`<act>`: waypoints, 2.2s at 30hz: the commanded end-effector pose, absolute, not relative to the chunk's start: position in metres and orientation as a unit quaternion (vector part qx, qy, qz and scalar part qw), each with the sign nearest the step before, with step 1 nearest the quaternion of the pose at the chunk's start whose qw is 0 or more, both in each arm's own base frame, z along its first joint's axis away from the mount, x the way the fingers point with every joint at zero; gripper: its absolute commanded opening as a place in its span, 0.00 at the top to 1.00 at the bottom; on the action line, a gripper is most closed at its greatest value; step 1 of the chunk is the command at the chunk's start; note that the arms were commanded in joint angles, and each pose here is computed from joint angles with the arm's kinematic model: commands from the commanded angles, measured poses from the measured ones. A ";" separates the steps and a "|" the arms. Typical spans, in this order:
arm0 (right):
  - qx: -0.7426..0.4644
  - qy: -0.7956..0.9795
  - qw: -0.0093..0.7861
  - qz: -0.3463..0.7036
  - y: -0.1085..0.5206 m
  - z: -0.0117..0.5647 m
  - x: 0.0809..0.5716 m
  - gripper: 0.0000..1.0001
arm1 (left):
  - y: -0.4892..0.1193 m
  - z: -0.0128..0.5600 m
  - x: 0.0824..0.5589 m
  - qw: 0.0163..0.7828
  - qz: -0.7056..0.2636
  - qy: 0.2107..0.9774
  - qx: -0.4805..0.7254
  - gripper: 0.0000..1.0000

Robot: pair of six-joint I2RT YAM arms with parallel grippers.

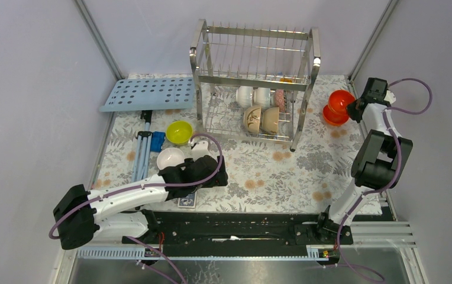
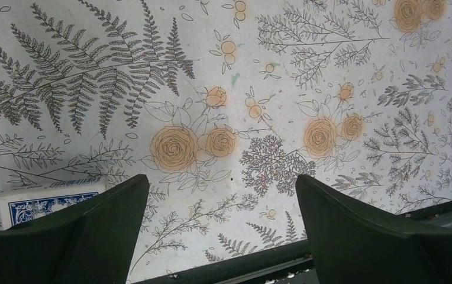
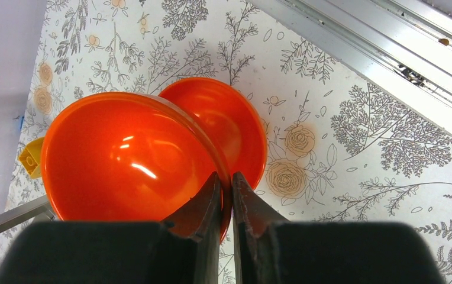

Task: Unload the bowls from the dish rack
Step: Place the bowl with the bowl.

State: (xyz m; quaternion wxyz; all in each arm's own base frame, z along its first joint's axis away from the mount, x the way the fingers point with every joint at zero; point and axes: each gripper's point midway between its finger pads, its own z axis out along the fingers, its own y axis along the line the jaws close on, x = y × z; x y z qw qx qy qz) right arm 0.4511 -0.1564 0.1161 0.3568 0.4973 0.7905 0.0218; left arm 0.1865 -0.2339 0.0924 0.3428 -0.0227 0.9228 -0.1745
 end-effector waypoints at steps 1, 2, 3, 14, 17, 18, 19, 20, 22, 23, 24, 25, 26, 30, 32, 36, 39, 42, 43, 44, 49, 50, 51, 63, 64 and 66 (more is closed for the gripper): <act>0.501 0.782 0.370 0.018 -0.165 0.129 0.460 1.00 | -0.236 0.103 0.192 0.357 -0.190 0.914 -0.036 0.01; 0.501 0.784 0.366 0.019 -0.164 0.126 0.461 1.00 | -0.236 0.103 0.192 0.357 -0.190 0.914 -0.036 0.01; 0.501 0.785 0.363 0.018 -0.165 0.125 0.461 1.00 | -0.236 0.103 0.192 0.357 -0.189 0.914 -0.037 0.01; 0.502 0.792 0.347 0.015 -0.165 0.110 0.463 1.00 | -0.236 0.101 0.194 0.357 -0.184 0.915 -0.036 0.01; 0.502 0.793 0.345 0.013 -0.166 0.108 0.464 1.00 | -0.236 0.100 0.194 0.357 -0.182 0.916 -0.036 0.01; 0.502 0.793 0.344 0.011 -0.167 0.107 0.464 1.00 | -0.236 0.100 0.193 0.357 -0.181 0.916 -0.035 0.01; 0.502 0.795 0.341 0.008 -0.168 0.105 0.464 1.00 | -0.236 0.100 0.193 0.357 -0.181 0.916 -0.036 0.01; 0.502 0.795 0.341 0.008 -0.168 0.104 0.465 1.00 | -0.235 0.099 0.194 0.357 -0.180 0.916 -0.037 0.01; 0.502 0.796 0.338 0.005 -0.169 0.101 0.465 1.00 | -0.234 0.098 0.194 0.357 -0.179 0.916 -0.038 0.01; 0.502 0.797 0.336 0.006 -0.168 0.100 0.464 1.00 | -0.234 0.098 0.194 0.357 -0.178 0.916 -0.038 0.01; 0.502 0.797 0.335 0.006 -0.168 0.100 0.464 1.00 | -0.235 0.097 0.194 0.356 -0.178 0.917 -0.037 0.01; 0.502 0.798 0.333 0.006 -0.168 0.097 0.464 1.00 | -0.235 0.096 0.194 0.355 -0.177 0.917 -0.037 0.01; 0.503 0.799 0.331 0.005 -0.168 0.096 0.464 1.00 | -0.235 0.095 0.194 0.354 -0.176 0.918 -0.036 0.01; 0.501 0.801 0.327 0.003 -0.168 0.093 0.463 1.00 | -0.237 0.094 0.194 0.352 -0.175 0.919 -0.033 0.01; 0.500 0.802 0.327 0.001 -0.168 0.093 0.463 1.00 | -0.237 0.094 0.194 0.352 -0.175 0.919 -0.032 0.01; 0.499 0.804 0.323 0.001 -0.168 0.090 0.464 1.00 | -0.235 0.093 0.194 0.353 -0.174 0.919 -0.033 0.01; 0.498 0.806 0.320 -0.001 -0.168 0.087 0.463 1.00 | -0.235 0.091 0.193 0.352 -0.173 0.919 -0.034 0.01; 0.497 0.807 0.317 -0.001 -0.168 0.085 0.463 0.97 | -0.235 0.090 0.193 0.349 -0.173 0.920 -0.034 0.01; 0.496 0.808 0.317 -0.001 -0.168 0.085 0.463 0.95 | -0.235 0.090 0.193 0.349 -0.172 0.921 -0.034 0.01; 0.496 0.809 0.317 -0.001 -0.168 0.085 0.463 0.95 | -0.235 0.090 0.193 0.349 -0.172 0.921 -0.034 0.01; 0.495 0.810 0.314 0.001 -0.167 0.084 0.463 0.92 | -0.236 0.089 0.193 0.348 -0.173 0.921 -0.034 0.01; 0.495 0.810 0.315 0.000 -0.168 0.084 0.463 0.91 | -0.235 0.088 0.193 0.347 -0.172 0.921 -0.034 0.01; 0.494 0.810 0.315 0.001 -0.167 0.085 0.463 0.90 | -0.235 0.088 0.192 0.347 -0.172 0.921 -0.034 0.01; 0.493 0.810 0.318 0.000 -0.167 0.091 0.461 0.71 | -0.234 0.089 0.191 0.346 -0.176 0.921 -0.037 0.01; 0.492 0.810 0.318 0.000 -0.167 0.092 0.462 0.70 | -0.234 0.089 0.191 0.346 -0.176 0.921 -0.037 0.01; 0.492 0.810 0.319 0.000 -0.167 0.094 0.461 0.68 | -0.233 0.090 0.191 0.347 -0.178 0.920 -0.038 0.01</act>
